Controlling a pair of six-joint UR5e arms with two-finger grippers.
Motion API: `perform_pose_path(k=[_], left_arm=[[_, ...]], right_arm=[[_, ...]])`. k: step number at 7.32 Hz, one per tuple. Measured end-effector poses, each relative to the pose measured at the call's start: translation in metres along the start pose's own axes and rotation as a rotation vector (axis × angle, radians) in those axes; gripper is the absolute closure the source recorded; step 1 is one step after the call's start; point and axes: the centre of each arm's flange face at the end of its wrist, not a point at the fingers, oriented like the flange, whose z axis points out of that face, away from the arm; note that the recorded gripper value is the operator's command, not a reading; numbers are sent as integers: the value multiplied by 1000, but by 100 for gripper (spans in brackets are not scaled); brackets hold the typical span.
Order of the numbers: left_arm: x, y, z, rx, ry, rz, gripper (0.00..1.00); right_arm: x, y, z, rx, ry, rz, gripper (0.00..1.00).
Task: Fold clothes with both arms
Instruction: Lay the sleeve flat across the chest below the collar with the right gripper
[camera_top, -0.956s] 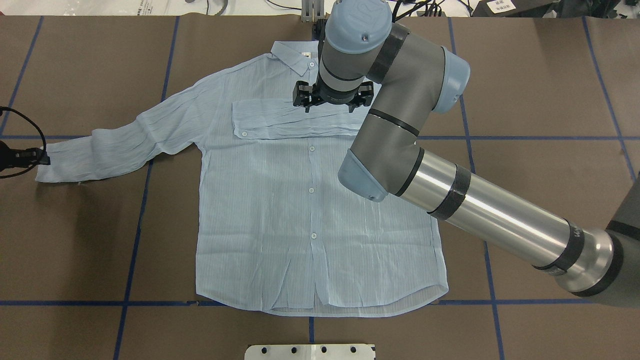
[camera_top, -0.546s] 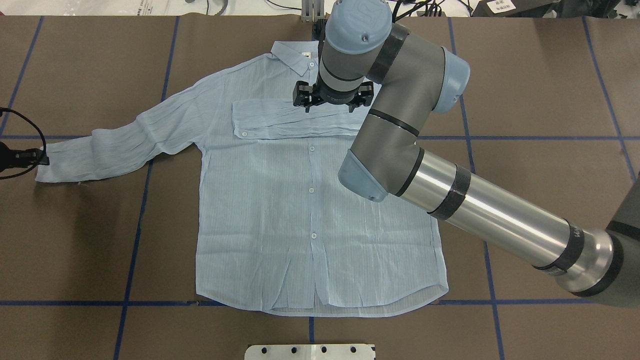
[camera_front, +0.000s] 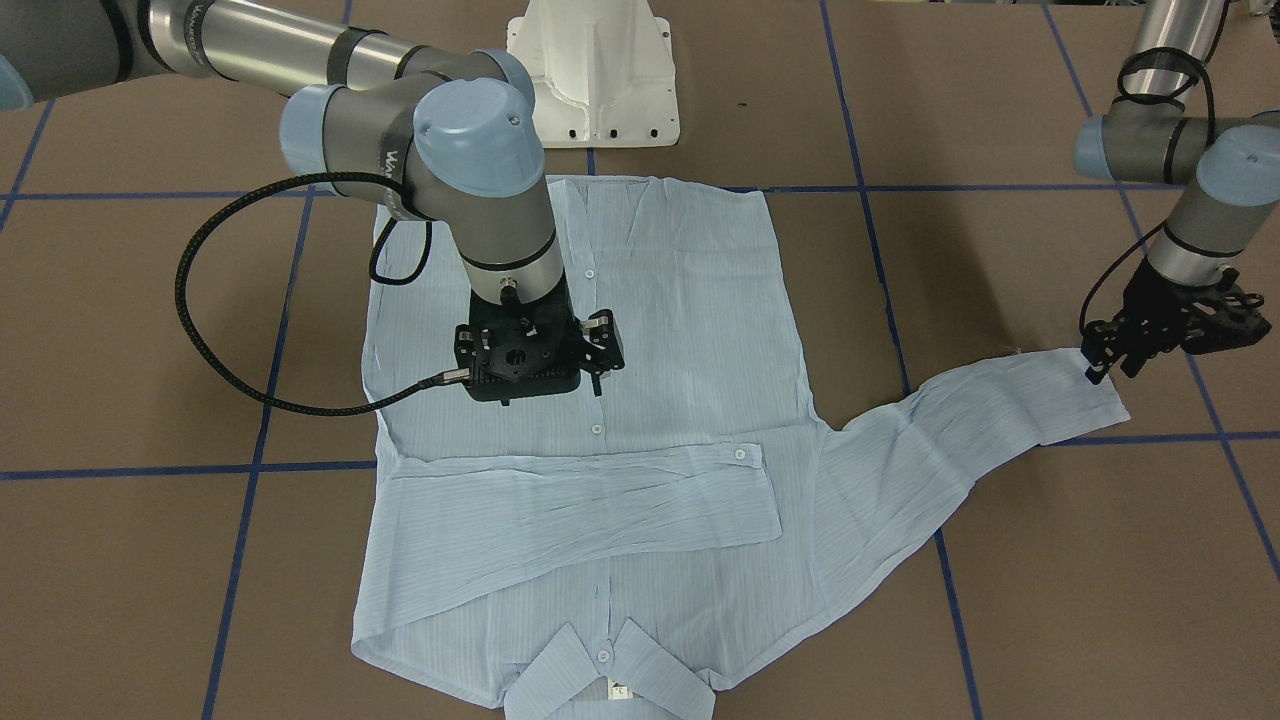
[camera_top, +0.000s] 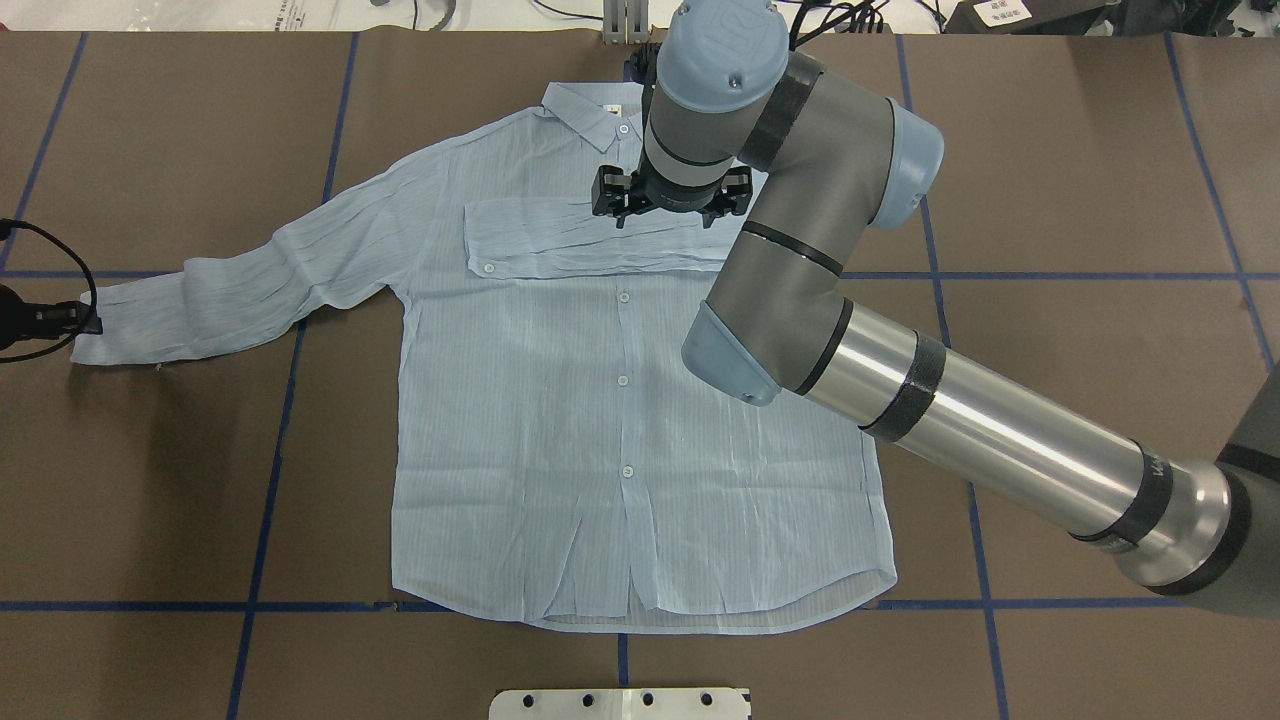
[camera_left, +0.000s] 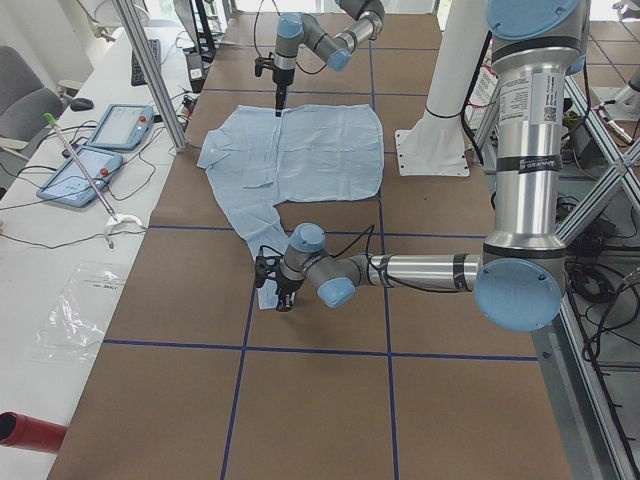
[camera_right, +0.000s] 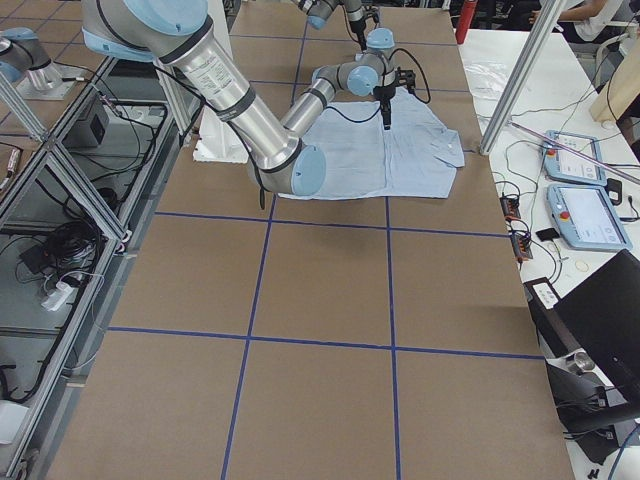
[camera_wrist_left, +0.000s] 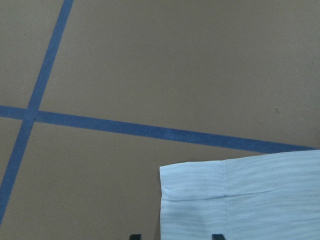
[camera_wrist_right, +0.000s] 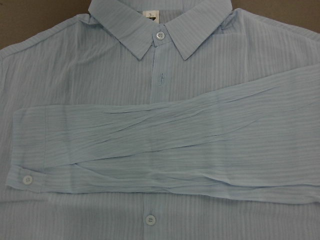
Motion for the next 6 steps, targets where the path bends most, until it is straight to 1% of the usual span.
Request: perform_pose_path(k=[2, 3, 4, 6], left_arm=[[1, 2, 2, -5, -1, 3, 43], [1, 3, 2, -6, -1, 4, 45], [1, 3, 2, -7, -2, 4, 51], [2, 3, 3, -8, -2, 4, 55]], right_arm=[[1, 0, 1, 0, 0, 0, 0], [1, 1, -1, 1, -2, -1, 0], [1, 1, -3, 2, -7, -2, 0], [2, 3, -9, 6, -16, -5, 0]])
